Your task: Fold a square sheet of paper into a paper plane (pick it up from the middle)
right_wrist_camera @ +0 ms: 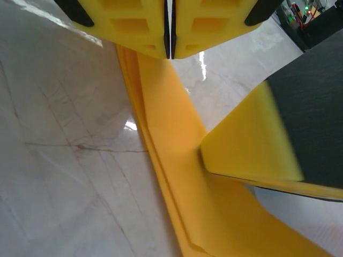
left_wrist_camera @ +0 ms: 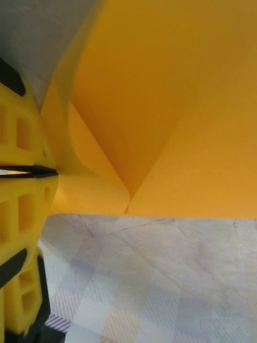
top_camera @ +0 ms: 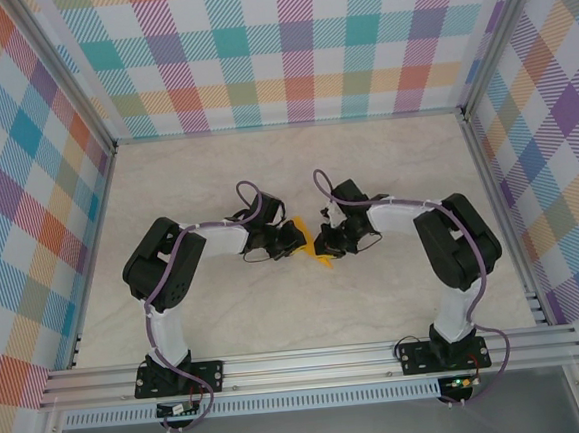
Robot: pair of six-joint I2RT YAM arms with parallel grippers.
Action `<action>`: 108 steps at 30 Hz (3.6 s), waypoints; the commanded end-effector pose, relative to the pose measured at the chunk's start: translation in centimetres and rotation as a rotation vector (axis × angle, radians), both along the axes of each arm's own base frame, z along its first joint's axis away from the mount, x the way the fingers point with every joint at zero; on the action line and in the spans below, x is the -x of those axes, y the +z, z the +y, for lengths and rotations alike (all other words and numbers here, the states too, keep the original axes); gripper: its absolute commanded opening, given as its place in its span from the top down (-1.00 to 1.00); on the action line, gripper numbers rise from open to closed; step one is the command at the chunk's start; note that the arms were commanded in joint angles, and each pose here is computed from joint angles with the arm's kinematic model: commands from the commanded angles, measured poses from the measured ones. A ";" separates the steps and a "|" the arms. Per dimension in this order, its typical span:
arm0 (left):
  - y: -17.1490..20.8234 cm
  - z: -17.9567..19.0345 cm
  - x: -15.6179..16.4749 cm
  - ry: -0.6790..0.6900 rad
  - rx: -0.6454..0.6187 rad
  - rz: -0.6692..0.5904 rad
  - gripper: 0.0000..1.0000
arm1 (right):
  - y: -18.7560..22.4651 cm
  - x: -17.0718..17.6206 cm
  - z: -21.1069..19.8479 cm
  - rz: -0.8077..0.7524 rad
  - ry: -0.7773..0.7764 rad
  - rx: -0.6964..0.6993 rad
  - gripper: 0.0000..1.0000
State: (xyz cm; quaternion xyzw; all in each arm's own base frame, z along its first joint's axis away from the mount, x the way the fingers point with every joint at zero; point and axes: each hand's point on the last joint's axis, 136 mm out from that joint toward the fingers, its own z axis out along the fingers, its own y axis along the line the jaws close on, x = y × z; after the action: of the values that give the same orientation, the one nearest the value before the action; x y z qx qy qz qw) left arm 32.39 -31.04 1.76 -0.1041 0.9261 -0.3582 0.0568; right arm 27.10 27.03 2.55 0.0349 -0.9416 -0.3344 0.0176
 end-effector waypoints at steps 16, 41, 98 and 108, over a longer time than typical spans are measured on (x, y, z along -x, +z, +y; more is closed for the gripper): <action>2.2 1.6 -1.1 -0.171 -0.167 -0.195 0.66 | -4.8 1.7 -3.2 0.092 -0.009 0.223 0.81; -0.7 6.5 -4.9 -0.099 -0.334 -0.185 0.67 | -6.1 2.6 -4.0 0.127 -0.001 0.265 0.81; 2.0 -1.5 -0.1 -0.094 -0.077 -0.242 0.73 | -6.5 2.7 -4.0 0.143 0.002 0.272 0.85; -1.0 1.4 -1.1 -0.044 -0.264 -0.234 0.77 | -6.7 2.8 -4.3 0.147 0.001 0.286 0.85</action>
State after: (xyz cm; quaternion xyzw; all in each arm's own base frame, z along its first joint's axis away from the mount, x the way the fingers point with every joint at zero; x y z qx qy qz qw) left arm 32.53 -31.58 2.15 -0.0208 0.9408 -0.3035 0.1497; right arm 27.10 26.90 1.24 0.0312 -0.9487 -0.3121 0.0397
